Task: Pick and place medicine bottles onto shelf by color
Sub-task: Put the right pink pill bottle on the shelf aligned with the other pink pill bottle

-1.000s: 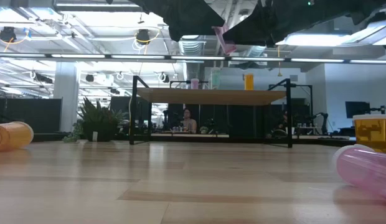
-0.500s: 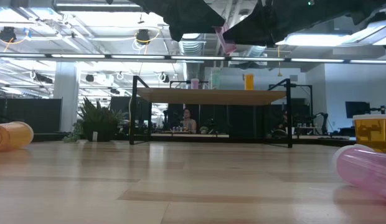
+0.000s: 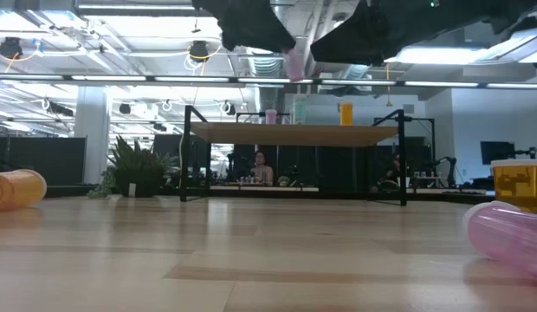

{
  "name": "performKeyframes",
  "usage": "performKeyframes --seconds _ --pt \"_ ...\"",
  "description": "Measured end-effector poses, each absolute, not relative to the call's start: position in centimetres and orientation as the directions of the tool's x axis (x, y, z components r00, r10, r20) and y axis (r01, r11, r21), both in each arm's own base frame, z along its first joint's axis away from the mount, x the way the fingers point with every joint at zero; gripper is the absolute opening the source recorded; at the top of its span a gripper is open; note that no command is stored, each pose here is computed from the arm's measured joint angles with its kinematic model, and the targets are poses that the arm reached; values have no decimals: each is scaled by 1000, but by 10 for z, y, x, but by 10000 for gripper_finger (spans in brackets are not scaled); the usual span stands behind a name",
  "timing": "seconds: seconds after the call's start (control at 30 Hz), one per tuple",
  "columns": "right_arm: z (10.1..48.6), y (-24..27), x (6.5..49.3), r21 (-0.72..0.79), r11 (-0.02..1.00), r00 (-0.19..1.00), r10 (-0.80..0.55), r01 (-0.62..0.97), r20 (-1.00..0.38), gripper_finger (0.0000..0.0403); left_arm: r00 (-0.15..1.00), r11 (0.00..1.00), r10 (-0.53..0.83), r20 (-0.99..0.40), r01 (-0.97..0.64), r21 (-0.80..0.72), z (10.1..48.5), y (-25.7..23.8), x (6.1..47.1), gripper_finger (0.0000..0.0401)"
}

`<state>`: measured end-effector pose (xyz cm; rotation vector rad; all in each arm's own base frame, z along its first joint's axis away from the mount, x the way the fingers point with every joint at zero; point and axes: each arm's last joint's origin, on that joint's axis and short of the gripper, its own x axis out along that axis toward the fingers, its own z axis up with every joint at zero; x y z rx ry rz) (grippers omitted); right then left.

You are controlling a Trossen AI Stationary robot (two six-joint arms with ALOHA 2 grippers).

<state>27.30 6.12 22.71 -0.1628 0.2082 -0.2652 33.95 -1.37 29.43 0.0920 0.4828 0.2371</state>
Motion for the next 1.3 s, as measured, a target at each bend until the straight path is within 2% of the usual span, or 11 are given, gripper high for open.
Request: performKeyframes --seconds 0.2,0.5,0.7,0.87,1.07,1.3 --pt "227 61 273 -187 952 944 -276 242 -182 226 760 928 373 -532 -307 211 316 -2 336 96" --pt "227 61 273 -187 952 944 -277 243 -182 226 697 874 474 -538 -449 187 339 56 330 96" --pt "227 61 273 -187 952 944 -278 244 -180 226 697 871 445 -562 -482 92 340 109 319 96" --pt "232 61 271 -174 953 948 -277 250 -159 226 701 874 390 -596 -486 1 323 143 321 96" --pt "236 60 270 -170 953 949 -277 251 -151 226 697 880 361 -620 -475 -22 306 160 329 96" --pt "236 60 269 -170 953 948 -277 251 -158 226 708 885 364 -605 -465 -12 307 163 329 96"
